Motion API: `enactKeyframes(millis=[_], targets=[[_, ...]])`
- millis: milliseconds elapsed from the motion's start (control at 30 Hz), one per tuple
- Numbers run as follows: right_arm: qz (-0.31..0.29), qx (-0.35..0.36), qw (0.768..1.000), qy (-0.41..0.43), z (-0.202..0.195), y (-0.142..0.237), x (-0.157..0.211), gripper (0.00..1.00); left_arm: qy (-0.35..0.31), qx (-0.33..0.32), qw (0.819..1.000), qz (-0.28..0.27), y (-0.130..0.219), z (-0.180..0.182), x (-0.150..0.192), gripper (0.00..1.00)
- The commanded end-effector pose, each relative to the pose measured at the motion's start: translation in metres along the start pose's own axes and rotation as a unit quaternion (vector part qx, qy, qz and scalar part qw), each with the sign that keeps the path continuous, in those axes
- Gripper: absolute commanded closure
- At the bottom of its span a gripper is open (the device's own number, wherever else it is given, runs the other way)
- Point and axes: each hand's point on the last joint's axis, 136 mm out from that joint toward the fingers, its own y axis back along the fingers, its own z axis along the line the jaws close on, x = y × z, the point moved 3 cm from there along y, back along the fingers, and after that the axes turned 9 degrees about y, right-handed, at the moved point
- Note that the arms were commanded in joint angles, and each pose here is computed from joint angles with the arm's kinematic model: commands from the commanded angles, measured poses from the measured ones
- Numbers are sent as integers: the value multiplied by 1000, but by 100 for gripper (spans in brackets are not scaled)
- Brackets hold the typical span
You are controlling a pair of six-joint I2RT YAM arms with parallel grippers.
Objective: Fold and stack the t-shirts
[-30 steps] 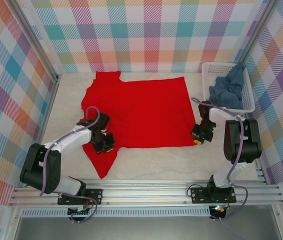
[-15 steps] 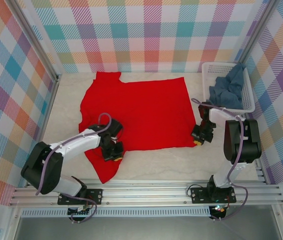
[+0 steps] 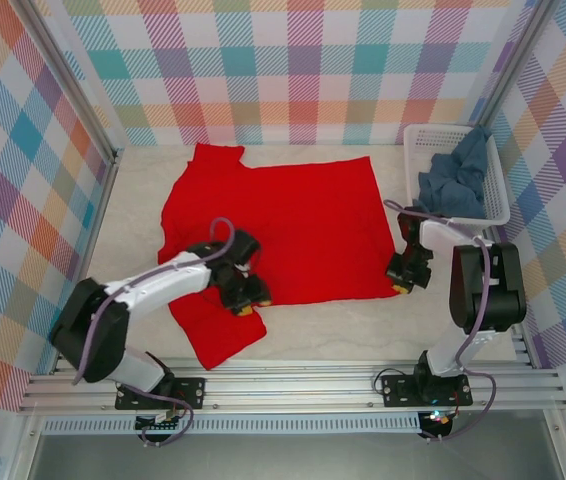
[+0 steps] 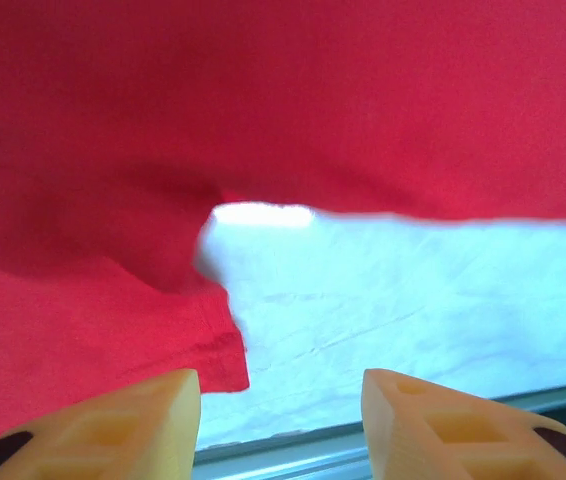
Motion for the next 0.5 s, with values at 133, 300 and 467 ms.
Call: enactKeyframes(millis=[133,300,467], targets=[[-22,43,998,-34,-25,16,11,72,186,-83,976,-78,33,87,-82,55],[-139,3,990,-4,-3,72,1,56,286,-61,947,-136,36,109,-150,55],[-154,-113,978,80,71,78,-18,66,308,-53,937,-158,31,101,-201,54]])
